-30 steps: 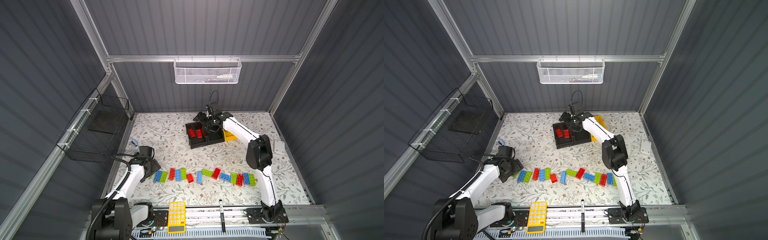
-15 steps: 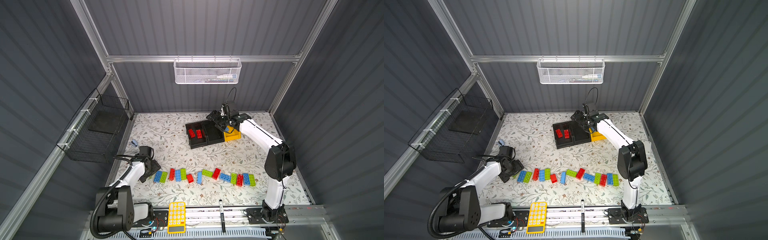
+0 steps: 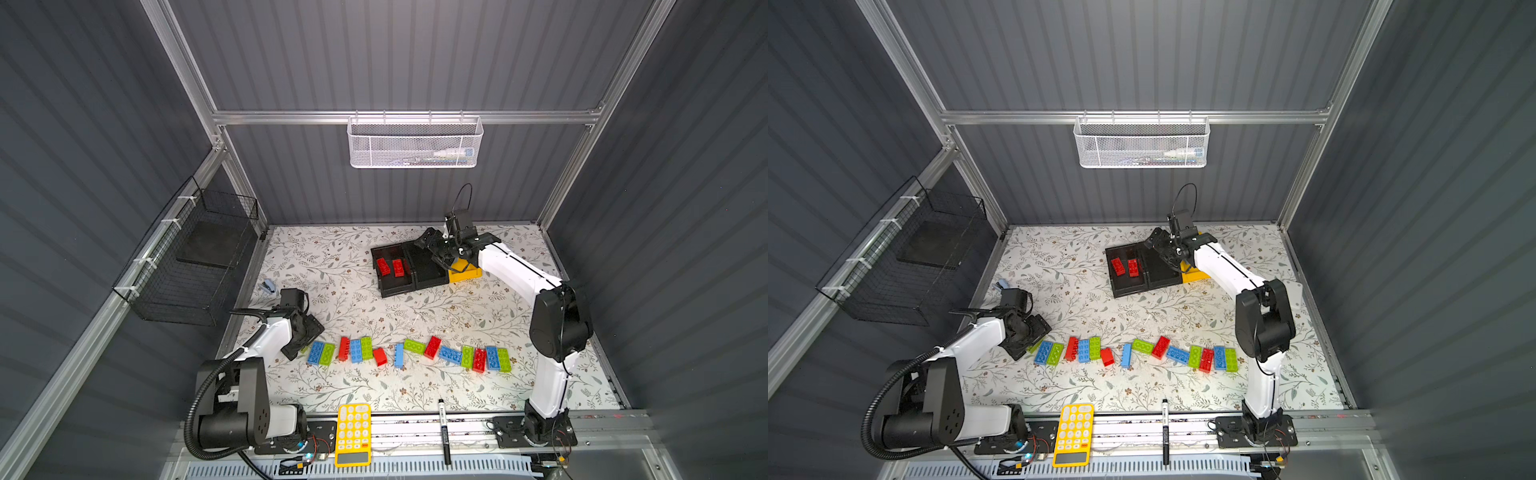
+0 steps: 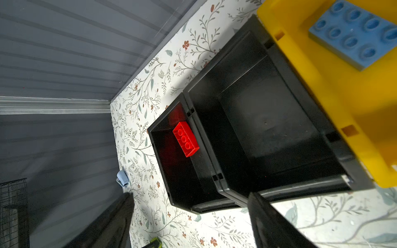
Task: Sort the legos into containers by color
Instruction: Pick up the lego from the middle-left of the table, then place the lego in the container.
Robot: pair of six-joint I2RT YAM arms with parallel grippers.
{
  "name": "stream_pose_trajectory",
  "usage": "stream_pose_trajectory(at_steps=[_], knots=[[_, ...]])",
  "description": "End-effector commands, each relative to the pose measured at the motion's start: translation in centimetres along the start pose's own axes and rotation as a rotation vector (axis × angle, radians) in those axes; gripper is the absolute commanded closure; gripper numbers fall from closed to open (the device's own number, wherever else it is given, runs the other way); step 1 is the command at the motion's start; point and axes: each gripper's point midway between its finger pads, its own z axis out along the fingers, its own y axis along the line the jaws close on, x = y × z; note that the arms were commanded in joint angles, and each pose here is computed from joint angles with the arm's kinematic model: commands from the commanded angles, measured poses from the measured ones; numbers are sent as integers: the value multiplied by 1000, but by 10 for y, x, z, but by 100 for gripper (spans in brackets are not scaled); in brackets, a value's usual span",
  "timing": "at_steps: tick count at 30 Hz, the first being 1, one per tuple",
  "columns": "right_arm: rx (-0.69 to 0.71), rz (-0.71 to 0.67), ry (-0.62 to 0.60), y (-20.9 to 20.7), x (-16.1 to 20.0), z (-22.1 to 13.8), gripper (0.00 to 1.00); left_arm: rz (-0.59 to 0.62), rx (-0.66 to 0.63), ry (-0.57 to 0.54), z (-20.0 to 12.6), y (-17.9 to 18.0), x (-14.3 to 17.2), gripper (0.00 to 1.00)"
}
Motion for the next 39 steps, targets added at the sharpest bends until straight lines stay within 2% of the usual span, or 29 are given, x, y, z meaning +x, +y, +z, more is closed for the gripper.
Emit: stream_pose_trajectory(at_steps=[1,5,13,19,24,27,31,39], knots=[[-16,-8,-14,1,-5,-9,15,-41,5,15,1,-2,-2,17],[-9,1,-15,-5,-7,-9,15,-33,4,15,1,-4,-4,25],[18,14,-9,-25,-5,-13,16,23,15,-11,-8,-8,-11,51],[70,24,-25,-60,-6,-28,16,94,42,-85,-32,-16,-26,57],[123,30,-40,-95,-2,-44,17,149,97,-170,-63,-36,-45,58],[144,32,-63,-114,-4,-58,17,234,110,-235,-85,-61,-53,58],[216,50,-86,-147,-9,-79,17,408,107,-323,-110,-113,-52,58],[331,66,-130,-189,-7,-121,17,731,200,-440,-129,-229,-30,59]])
